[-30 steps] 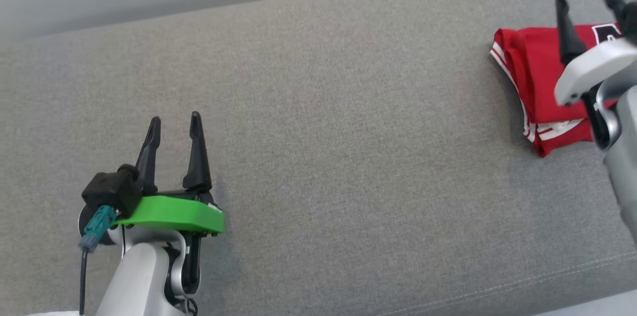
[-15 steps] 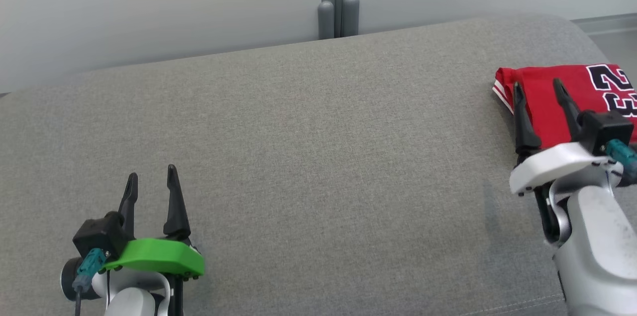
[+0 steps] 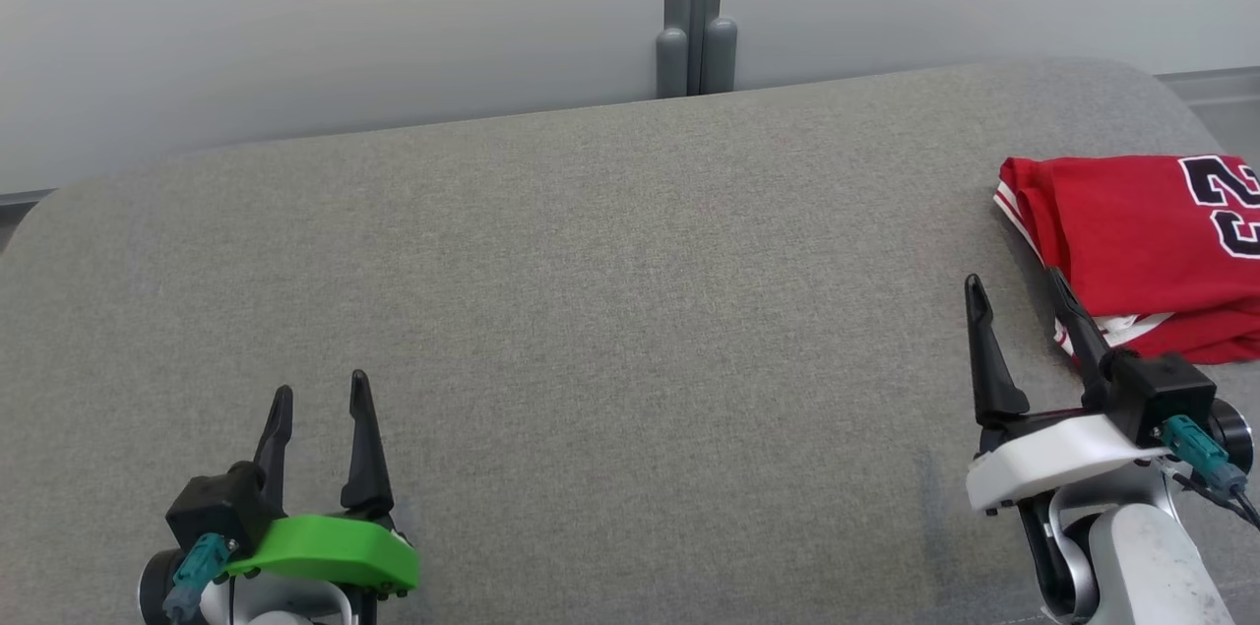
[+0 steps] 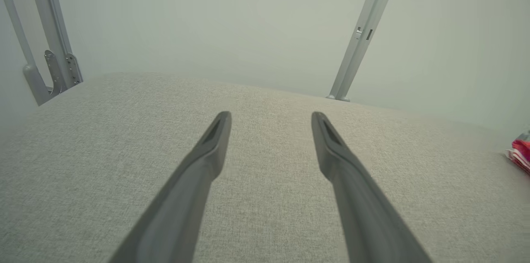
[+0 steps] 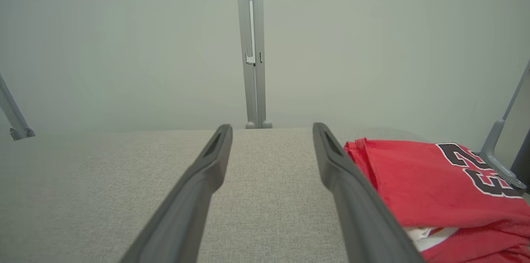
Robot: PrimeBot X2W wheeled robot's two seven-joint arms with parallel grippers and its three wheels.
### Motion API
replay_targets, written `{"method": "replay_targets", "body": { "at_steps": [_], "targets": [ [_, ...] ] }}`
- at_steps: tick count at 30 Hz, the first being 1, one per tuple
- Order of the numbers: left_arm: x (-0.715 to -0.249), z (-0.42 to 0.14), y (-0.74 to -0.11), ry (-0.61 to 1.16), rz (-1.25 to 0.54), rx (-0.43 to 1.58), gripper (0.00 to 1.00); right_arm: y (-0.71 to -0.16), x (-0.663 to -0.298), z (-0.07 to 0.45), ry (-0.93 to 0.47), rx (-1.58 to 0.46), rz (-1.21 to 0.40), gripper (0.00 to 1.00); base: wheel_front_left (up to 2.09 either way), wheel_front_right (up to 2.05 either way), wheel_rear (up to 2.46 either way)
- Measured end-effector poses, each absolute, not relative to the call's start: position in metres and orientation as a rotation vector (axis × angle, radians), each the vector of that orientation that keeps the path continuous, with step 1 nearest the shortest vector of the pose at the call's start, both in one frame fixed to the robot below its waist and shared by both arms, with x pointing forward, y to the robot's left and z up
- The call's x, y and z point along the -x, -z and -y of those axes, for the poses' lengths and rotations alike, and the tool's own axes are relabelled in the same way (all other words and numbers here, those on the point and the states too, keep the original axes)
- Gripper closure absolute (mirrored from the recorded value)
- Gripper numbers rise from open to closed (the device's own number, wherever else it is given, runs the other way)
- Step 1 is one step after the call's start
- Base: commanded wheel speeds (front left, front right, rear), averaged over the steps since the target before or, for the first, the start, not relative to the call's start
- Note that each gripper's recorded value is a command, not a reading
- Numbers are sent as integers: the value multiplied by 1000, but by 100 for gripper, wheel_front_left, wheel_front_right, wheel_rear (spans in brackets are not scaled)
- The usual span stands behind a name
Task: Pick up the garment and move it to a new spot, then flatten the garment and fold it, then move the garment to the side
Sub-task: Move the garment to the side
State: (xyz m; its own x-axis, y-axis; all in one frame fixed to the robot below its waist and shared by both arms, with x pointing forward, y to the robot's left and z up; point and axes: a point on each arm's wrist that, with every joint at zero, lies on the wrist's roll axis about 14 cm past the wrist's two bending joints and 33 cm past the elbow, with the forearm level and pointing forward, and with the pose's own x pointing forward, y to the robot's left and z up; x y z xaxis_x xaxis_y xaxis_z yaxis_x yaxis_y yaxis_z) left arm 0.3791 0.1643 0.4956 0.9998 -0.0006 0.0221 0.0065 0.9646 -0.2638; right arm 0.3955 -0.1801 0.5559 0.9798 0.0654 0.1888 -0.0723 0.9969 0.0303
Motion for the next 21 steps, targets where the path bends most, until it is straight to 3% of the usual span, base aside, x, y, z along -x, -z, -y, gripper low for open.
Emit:
{"method": "replay_targets", "body": {
  "at_steps": [21],
  "targets": [
    [-370, -155, -493, 33, 20, 272, 0, -549, -384, 157, -132, -115, 176, 0, 0, 0, 0]
  ]
}}
